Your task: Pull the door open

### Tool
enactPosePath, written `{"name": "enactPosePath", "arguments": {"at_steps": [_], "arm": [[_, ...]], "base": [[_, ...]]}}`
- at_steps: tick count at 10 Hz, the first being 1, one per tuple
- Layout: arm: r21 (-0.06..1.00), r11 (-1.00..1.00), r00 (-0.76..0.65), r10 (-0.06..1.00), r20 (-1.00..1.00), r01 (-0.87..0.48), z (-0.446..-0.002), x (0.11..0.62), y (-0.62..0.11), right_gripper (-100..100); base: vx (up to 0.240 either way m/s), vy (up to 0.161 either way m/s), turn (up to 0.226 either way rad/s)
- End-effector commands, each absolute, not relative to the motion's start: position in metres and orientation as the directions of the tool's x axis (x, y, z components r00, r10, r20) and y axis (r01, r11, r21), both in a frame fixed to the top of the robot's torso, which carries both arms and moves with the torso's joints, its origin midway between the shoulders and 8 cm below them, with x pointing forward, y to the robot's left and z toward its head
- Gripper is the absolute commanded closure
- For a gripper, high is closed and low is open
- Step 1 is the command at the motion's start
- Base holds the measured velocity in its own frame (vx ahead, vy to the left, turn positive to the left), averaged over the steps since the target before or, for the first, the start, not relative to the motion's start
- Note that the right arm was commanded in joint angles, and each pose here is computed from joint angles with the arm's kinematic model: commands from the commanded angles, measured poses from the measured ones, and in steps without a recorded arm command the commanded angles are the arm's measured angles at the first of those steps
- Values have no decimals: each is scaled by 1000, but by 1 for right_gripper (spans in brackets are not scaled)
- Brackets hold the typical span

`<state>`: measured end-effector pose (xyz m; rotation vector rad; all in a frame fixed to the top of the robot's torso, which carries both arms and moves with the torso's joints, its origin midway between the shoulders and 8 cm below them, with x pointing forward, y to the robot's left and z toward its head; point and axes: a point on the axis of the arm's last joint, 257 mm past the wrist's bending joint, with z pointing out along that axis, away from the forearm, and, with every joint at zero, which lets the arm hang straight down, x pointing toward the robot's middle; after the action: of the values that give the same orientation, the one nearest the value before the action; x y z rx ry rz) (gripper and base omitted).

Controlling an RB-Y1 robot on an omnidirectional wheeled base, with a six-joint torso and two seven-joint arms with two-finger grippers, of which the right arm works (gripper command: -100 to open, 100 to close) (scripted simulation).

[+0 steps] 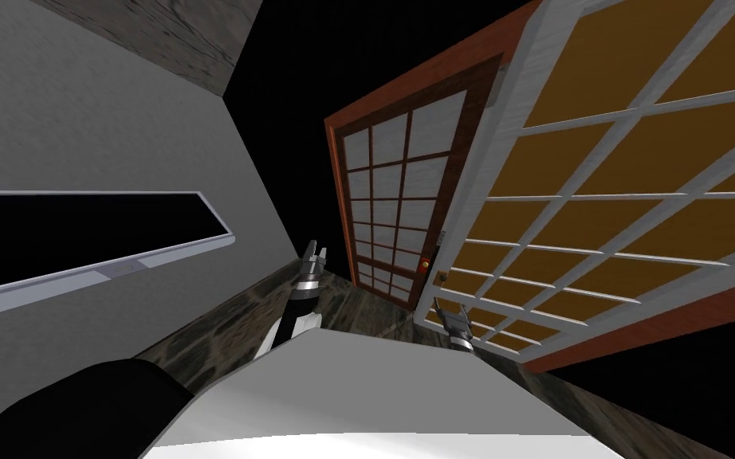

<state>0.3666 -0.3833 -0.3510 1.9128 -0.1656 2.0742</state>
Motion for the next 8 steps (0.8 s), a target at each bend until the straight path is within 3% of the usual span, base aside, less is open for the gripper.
{"name": "enactPosePath", "arguments": {"at_steps": [1,8], "arm": [[105,-943,-46,125,991,-315,-360,363,-391,-100],[33,-931,-8,39,999,-364,-388,346,-426,-100]], "base": [[100,-52,74],[97,-49,76]]}}
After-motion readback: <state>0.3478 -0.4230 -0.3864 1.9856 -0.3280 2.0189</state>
